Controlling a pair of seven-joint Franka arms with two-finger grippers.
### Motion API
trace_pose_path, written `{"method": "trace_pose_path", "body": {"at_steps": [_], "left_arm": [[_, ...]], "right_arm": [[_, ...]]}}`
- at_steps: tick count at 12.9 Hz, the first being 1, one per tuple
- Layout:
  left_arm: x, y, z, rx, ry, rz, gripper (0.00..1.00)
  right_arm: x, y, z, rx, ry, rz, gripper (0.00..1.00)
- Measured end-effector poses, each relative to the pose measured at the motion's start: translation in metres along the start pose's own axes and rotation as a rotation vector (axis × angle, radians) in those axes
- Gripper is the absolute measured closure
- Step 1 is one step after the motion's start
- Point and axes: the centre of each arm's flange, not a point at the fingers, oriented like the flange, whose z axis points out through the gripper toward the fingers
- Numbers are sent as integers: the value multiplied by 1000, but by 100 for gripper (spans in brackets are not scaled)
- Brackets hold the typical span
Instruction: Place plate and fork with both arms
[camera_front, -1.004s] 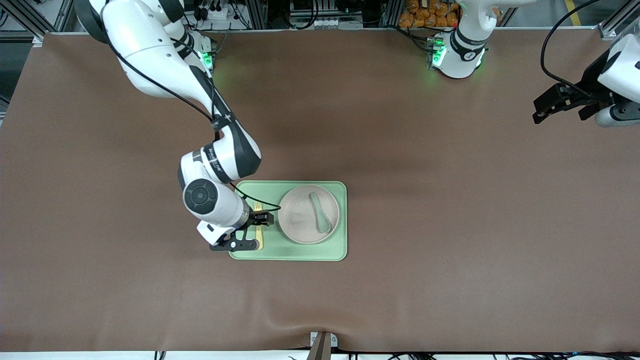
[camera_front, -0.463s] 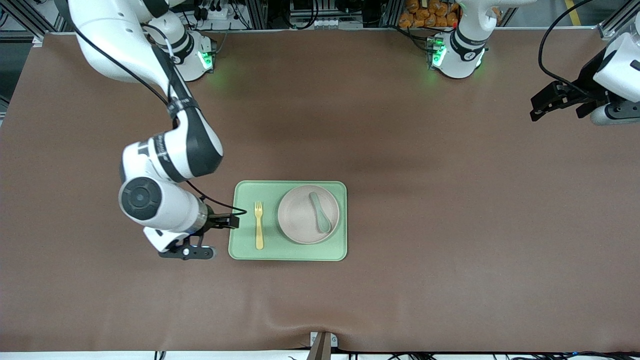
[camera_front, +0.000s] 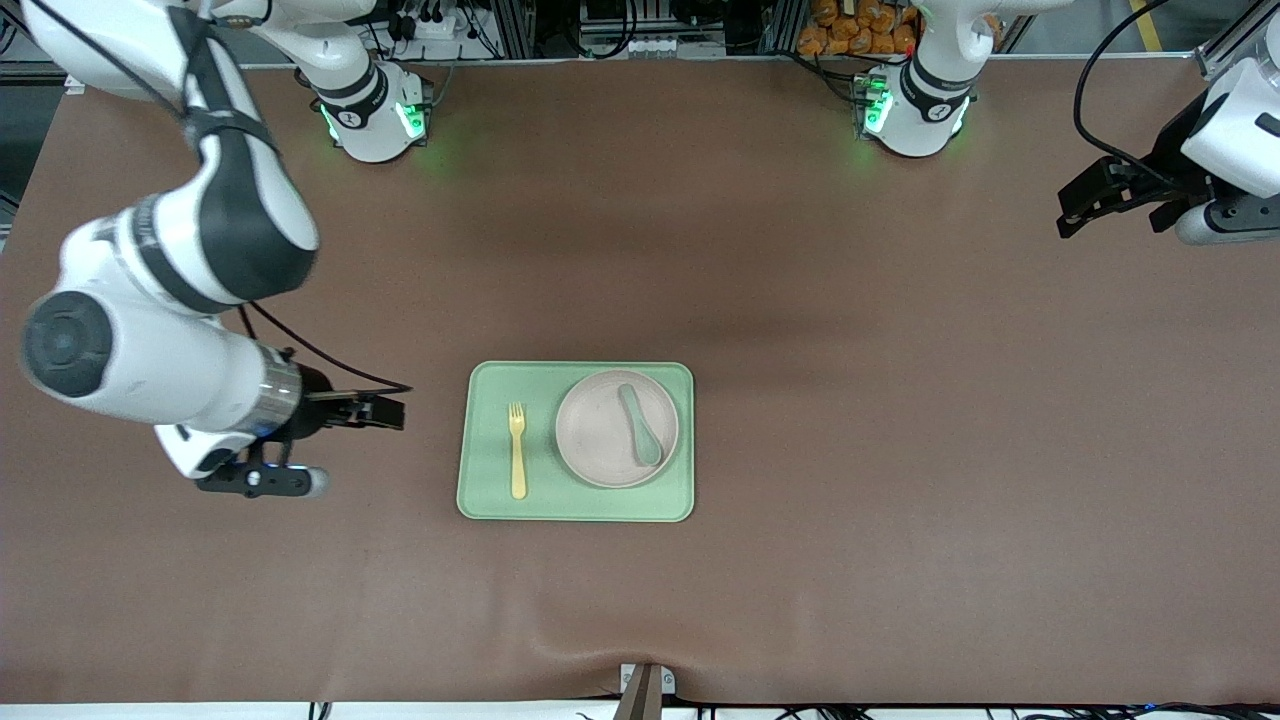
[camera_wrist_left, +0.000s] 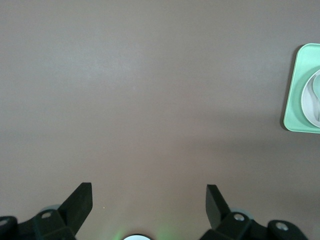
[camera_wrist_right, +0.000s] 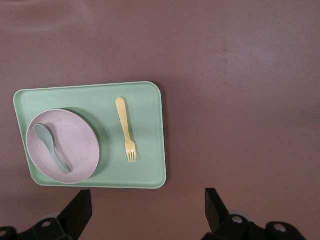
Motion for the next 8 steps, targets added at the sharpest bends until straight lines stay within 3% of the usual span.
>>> {"method": "trace_pose_path", "body": {"at_steps": [2, 5, 8], "left_arm": [[-2, 0, -2, 1, -1, 0, 0], [-5, 0, -4, 1, 0, 0, 0], [-9, 0, -4, 2, -2, 1, 0]], "right_arm": [[-2, 20, -22, -23, 23, -34, 0], [-37, 14, -79, -93, 27, -59, 0], [-79, 32, -155, -134, 98, -15, 0]]}}
